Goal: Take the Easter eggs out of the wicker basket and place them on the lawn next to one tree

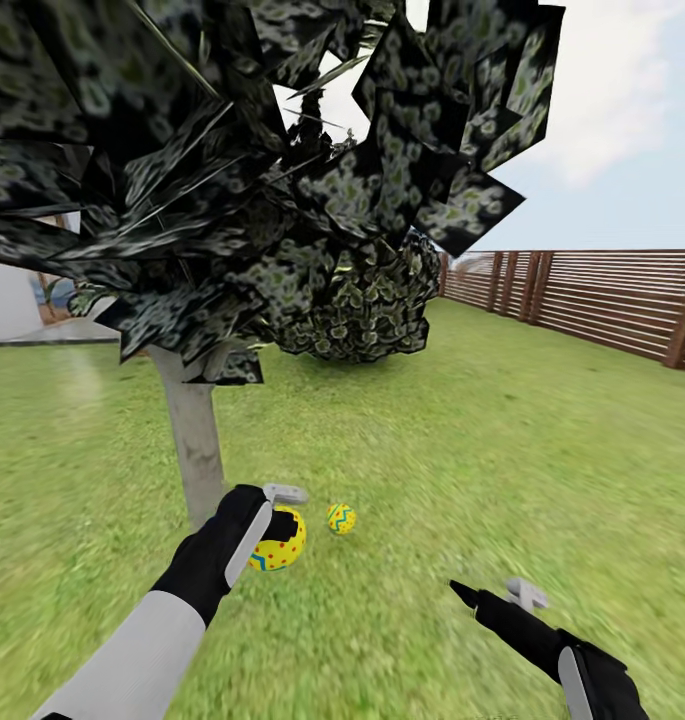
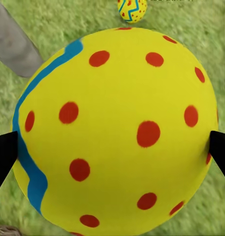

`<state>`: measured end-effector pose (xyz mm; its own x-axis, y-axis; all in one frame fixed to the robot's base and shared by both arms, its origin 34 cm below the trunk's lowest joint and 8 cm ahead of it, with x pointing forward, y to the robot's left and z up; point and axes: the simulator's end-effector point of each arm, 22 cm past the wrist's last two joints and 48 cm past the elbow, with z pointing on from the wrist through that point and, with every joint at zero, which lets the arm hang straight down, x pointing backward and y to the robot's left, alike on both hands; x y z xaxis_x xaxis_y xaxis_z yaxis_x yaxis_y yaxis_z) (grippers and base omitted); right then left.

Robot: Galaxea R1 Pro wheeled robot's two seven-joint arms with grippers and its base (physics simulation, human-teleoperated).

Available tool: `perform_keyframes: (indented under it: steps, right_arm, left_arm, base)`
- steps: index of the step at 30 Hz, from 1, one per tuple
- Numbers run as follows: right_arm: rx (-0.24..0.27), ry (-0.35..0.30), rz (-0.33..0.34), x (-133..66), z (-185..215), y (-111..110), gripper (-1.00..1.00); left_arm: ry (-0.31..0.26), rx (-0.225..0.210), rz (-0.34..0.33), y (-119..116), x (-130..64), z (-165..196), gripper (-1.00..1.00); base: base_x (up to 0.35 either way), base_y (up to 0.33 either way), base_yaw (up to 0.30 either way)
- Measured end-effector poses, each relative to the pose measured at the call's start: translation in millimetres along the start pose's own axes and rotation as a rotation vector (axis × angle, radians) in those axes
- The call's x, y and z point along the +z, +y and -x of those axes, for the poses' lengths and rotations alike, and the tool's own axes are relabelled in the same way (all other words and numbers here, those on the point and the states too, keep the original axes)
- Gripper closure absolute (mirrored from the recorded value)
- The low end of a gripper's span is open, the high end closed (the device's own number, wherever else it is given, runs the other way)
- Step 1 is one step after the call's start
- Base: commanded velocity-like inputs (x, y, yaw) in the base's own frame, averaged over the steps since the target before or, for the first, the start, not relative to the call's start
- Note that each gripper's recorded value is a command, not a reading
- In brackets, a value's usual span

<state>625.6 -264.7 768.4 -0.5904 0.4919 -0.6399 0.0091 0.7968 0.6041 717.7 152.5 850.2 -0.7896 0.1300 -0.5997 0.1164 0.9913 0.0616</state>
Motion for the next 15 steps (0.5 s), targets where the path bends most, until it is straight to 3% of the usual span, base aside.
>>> perform_keyframes:
  steps: [15]
  right_arm:
    - [0.000,0.000,0.000,-11.2,15,14,-1.00]
  left_arm:
    - [-0.002,-0.001,0.000,1,-18.8,15,1.00]
  base:
    - [0.000,0.000,-0.268]
